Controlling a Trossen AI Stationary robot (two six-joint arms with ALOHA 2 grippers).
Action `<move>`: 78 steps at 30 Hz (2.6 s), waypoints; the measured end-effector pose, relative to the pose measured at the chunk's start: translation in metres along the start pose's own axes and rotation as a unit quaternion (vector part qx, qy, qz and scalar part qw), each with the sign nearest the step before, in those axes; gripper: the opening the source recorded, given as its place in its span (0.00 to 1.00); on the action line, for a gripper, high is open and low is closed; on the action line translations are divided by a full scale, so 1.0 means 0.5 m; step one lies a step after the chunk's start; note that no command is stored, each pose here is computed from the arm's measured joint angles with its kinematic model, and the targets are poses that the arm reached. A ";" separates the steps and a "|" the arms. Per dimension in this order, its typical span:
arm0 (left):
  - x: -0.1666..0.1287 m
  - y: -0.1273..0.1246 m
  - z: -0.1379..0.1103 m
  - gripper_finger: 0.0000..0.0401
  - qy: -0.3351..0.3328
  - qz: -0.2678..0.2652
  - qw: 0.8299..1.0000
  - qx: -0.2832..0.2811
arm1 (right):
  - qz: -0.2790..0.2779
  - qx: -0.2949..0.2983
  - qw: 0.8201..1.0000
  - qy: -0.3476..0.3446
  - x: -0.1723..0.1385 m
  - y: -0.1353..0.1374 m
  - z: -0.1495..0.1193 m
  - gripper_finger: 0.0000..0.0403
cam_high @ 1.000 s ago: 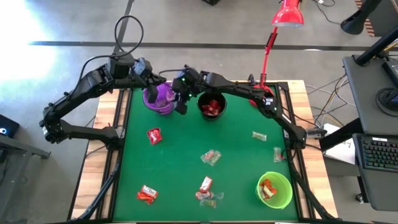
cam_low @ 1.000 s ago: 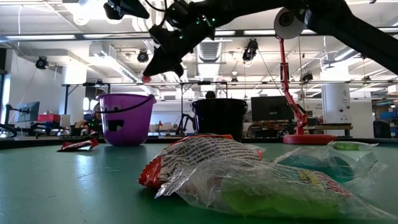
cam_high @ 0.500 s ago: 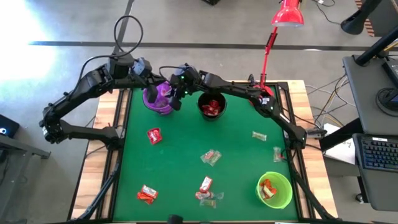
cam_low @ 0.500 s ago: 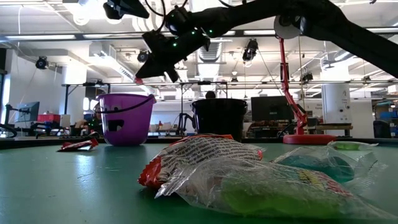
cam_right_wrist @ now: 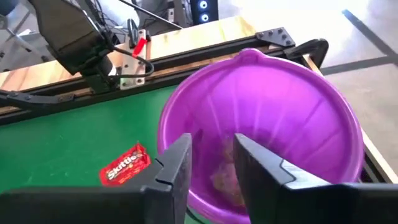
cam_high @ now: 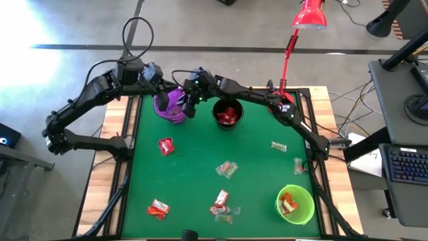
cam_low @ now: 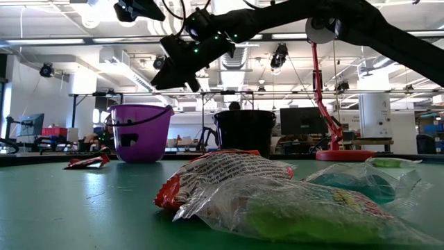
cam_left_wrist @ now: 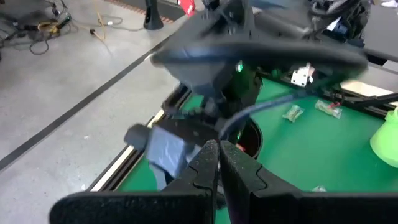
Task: Sort candy
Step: Put the red candy pack into the black bucket
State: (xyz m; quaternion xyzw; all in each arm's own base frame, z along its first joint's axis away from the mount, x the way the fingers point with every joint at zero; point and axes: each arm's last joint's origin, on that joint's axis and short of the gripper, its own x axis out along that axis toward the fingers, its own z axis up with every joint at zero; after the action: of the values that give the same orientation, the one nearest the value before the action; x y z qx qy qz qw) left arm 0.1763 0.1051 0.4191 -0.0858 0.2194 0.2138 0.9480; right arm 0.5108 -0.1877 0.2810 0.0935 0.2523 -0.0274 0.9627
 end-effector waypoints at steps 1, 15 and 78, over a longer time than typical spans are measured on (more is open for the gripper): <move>-0.001 0.000 -0.002 0.00 0.006 0.000 1.000 -0.001 | 0.000 0.003 1.000 0.004 -0.004 0.000 0.001 0.28; -0.057 -0.006 -0.099 0.00 0.235 0.023 0.966 -0.103 | 0.008 -0.065 0.991 0.115 -0.252 0.077 0.066 0.30; 0.128 -0.104 -0.450 0.34 0.279 0.202 0.808 -0.478 | -0.389 -0.012 0.919 0.062 -0.683 0.172 0.110 0.35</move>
State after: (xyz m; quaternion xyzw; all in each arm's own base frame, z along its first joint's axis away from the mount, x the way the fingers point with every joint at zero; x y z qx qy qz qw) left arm 0.1659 0.0246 0.1934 -0.5382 0.3568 0.4450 0.6205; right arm 0.2484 -0.1118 0.5097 -0.0216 0.3281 -0.3906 0.8598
